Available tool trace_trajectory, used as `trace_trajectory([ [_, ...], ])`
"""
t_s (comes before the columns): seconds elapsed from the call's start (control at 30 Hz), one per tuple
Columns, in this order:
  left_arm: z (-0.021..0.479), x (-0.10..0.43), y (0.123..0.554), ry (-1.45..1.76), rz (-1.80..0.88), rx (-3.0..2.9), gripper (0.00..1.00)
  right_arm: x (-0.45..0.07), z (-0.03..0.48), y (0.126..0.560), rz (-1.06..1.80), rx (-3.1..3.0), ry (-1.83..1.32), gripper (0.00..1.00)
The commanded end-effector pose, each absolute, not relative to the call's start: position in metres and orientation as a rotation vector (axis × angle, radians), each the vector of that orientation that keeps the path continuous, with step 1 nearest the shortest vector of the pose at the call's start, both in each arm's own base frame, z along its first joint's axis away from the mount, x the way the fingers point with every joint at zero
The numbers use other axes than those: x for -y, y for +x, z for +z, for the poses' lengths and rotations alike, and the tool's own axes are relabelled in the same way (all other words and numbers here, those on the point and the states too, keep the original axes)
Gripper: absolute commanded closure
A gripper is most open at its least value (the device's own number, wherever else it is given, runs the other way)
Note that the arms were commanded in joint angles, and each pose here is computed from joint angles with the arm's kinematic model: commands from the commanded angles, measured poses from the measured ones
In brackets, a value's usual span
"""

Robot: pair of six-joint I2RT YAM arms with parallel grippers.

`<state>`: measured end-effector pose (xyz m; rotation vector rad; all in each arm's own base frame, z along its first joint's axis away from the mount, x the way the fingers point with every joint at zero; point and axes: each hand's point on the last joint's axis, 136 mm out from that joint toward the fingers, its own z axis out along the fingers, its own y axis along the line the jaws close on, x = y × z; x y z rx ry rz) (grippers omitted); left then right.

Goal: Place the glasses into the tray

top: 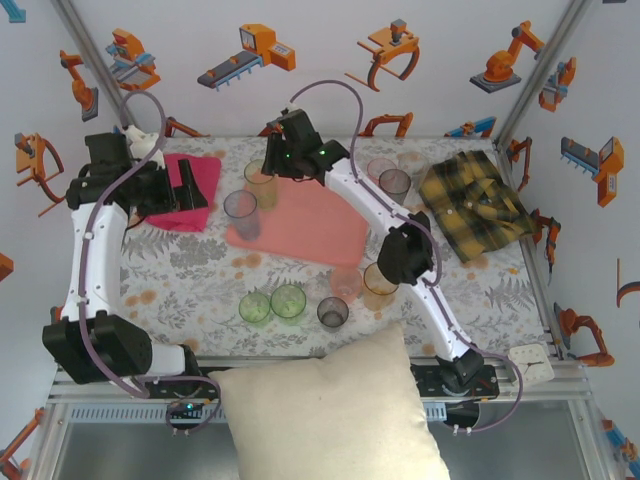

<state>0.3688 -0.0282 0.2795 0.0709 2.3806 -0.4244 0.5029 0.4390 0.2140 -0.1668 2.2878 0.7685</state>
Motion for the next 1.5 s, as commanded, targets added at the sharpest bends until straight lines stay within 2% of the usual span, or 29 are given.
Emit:
trace_trajectory([
  [0.0,0.297,0.041,0.392,0.103,-0.484,-2.335,0.03,-0.425,0.285,0.492,0.801,-2.175,-0.190,0.50],
  [0.33,0.285,0.099,0.473,0.338,-0.451,-2.397,0.01,-0.343,0.304,0.435,0.503,-2.276,-0.170,0.53],
  [0.43,0.273,0.114,0.496,0.401,-0.420,-2.424,0.12,-0.309,0.309,0.404,0.405,-2.291,-0.148,0.54],
  [0.63,0.242,0.141,0.523,0.529,-0.385,-2.464,0.19,-0.258,0.300,0.334,0.317,-2.332,-0.111,0.54],
  [0.73,0.228,0.154,0.526,0.564,-0.386,-2.479,0.19,-0.237,0.291,0.304,0.295,-2.348,-0.082,0.55],
  [0.87,0.212,0.169,0.527,0.624,-0.354,-2.492,0.26,-0.214,0.279,0.274,0.294,-2.349,-0.016,0.55],
  [1.1,0.196,0.170,0.533,0.590,-0.309,-2.524,0.32,-0.198,0.267,0.248,0.306,-2.347,0.036,0.56],
  [1.17,0.190,0.170,0.535,0.582,-0.306,-2.535,0.37,-0.196,0.267,0.245,0.300,-2.349,0.039,0.56],
  [1.4,0.175,0.165,0.539,0.559,-0.252,-2.566,0.42,-0.196,0.262,0.242,0.294,-2.357,0.039,0.56],
  [1.47,0.172,0.165,0.540,0.556,-0.258,-2.571,0.46,-0.197,0.263,0.242,0.299,-2.354,0.038,0.56],
])
